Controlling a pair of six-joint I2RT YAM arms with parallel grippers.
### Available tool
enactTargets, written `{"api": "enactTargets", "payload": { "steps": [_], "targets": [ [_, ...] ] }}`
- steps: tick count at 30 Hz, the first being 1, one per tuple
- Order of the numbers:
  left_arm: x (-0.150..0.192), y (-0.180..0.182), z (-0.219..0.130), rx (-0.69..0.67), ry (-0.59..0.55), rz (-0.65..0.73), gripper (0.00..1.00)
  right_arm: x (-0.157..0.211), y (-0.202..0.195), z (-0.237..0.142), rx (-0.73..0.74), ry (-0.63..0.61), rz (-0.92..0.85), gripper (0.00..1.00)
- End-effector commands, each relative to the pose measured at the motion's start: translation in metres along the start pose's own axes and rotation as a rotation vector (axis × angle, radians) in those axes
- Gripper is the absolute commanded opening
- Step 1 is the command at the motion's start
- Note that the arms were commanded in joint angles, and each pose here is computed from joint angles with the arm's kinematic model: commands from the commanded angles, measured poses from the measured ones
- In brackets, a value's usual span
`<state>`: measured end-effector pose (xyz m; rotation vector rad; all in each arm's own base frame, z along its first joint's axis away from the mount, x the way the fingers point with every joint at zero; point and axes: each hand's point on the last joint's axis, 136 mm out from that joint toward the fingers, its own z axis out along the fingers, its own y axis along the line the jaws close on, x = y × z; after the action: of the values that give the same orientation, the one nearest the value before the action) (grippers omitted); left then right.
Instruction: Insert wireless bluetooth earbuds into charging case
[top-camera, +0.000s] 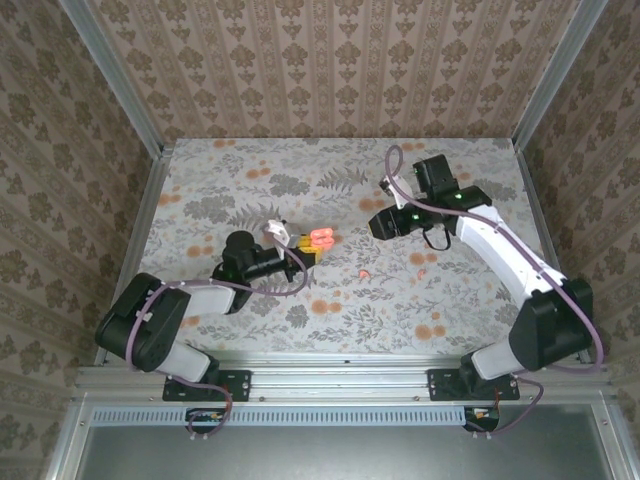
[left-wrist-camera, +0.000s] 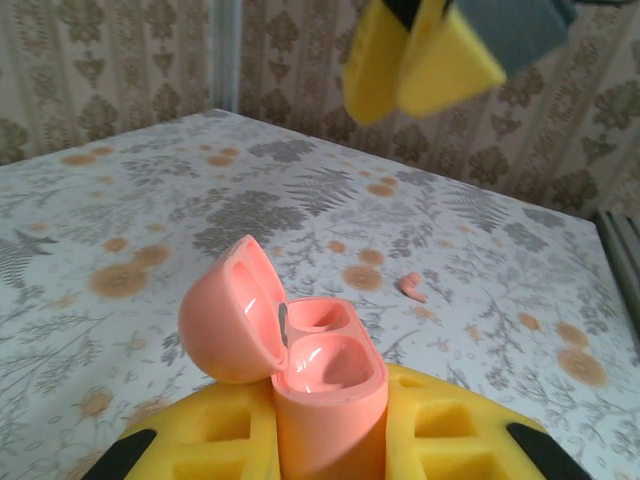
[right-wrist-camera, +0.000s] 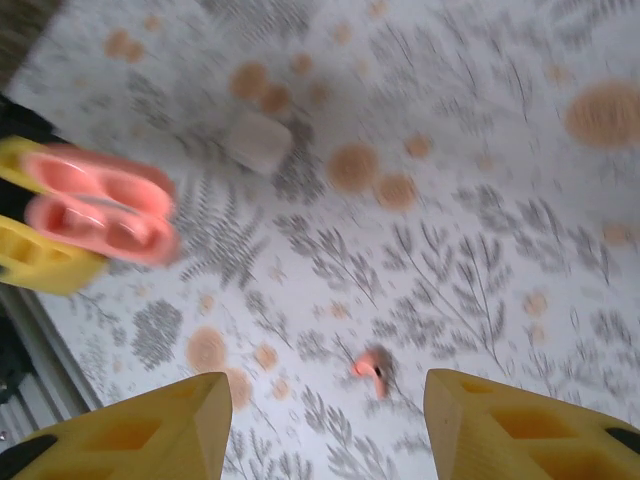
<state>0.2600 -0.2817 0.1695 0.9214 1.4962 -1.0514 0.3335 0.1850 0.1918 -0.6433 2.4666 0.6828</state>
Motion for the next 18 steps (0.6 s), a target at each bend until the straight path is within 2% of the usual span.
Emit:
{"api": "enactTargets", "payload": {
  "steps": [1, 5, 10, 14, 18],
  "targets": [
    [-0.025, 0.007, -0.007, -0.046, -0.113, 0.020, 0.12, 0.033, -0.015, 0.009, 0.126, 0.190, 0.048, 0.55],
    [-0.024, 0.012, -0.014, -0.077, -0.113, 0.016, 0.12, 0.048, -0.021, 0.032, 0.200, 0.315, -0.038, 0.55],
    [-0.022, 0.016, -0.026, -0.118, -0.098, 0.014, 0.12, 0.059, -0.022, 0.059, 0.222, 0.424, -0.079, 0.56],
    [-0.021, 0.020, -0.036, -0.152, -0.076, 0.029, 0.12, 0.065, -0.032, 0.071, 0.274, 0.490, -0.031, 0.57],
    [-0.020, 0.021, -0.041, -0.169, -0.055, 0.042, 0.12, 0.066, -0.029, 0.080, 0.271, 0.500, 0.024, 0.56]
  ]
}}
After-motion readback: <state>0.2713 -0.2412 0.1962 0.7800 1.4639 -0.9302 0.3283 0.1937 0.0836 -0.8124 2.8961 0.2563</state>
